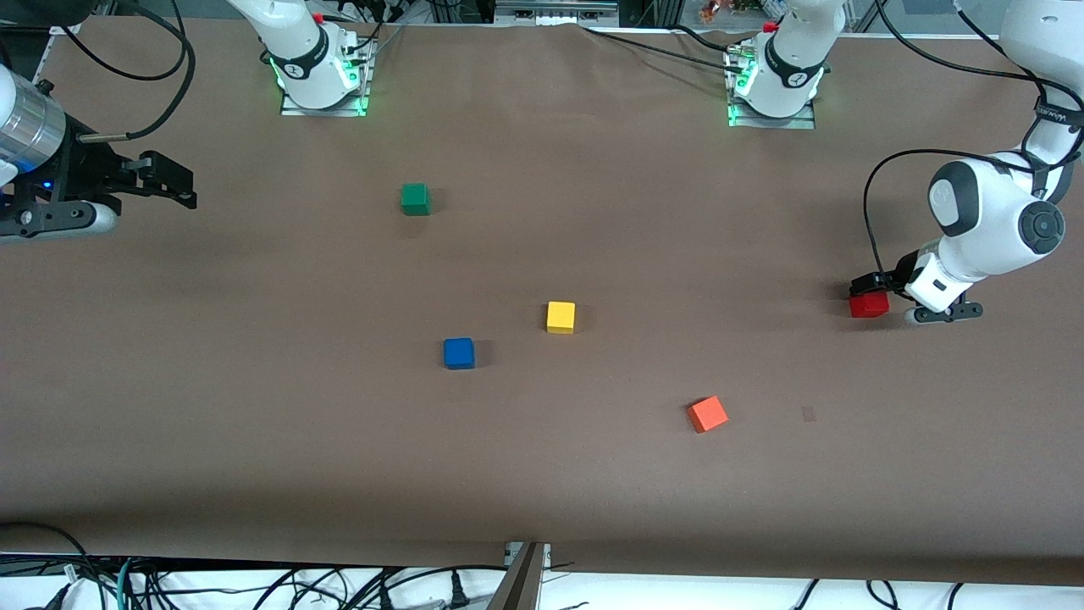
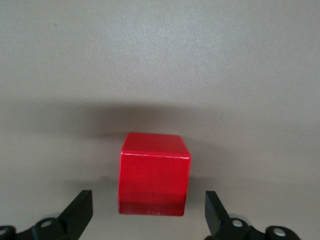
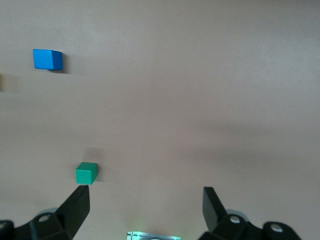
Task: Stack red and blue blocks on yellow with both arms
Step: 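Lower the left gripper over the red cube and close on it, then lift the red cube with the left gripper and carry it over the yellow cube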
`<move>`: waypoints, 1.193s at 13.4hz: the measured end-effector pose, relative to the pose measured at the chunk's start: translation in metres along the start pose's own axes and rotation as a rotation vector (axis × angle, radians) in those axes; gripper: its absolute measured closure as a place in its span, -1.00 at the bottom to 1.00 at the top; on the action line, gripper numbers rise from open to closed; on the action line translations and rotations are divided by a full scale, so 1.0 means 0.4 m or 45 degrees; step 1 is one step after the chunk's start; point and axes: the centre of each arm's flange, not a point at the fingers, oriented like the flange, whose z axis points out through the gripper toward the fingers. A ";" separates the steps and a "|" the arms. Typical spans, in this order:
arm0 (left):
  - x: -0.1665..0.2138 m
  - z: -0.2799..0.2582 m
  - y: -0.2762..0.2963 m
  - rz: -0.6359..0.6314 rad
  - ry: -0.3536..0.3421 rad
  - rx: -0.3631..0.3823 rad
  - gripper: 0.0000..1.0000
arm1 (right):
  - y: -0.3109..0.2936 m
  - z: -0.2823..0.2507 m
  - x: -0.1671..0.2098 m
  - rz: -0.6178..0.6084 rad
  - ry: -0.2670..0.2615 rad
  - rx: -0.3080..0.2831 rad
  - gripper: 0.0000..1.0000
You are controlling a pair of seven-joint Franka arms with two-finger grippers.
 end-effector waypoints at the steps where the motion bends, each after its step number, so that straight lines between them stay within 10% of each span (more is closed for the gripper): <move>1: -0.002 0.002 0.000 0.000 -0.003 0.000 -0.96 | 0.000 0.000 0.000 0.000 0.000 0.000 -1.00; 5: -0.005 0.006 0.001 0.001 -0.007 0.000 -0.12 | 0.000 0.000 0.000 0.000 0.000 0.000 -1.00; 10: 0.014 -0.014 0.049 0.082 0.017 0.021 -0.11 | 0.001 0.001 0.000 0.001 -0.001 0.000 -1.00; 16: 0.115 -0.206 0.444 0.227 0.033 0.012 -0.11 | 0.001 0.001 0.001 0.001 -0.001 0.000 -1.00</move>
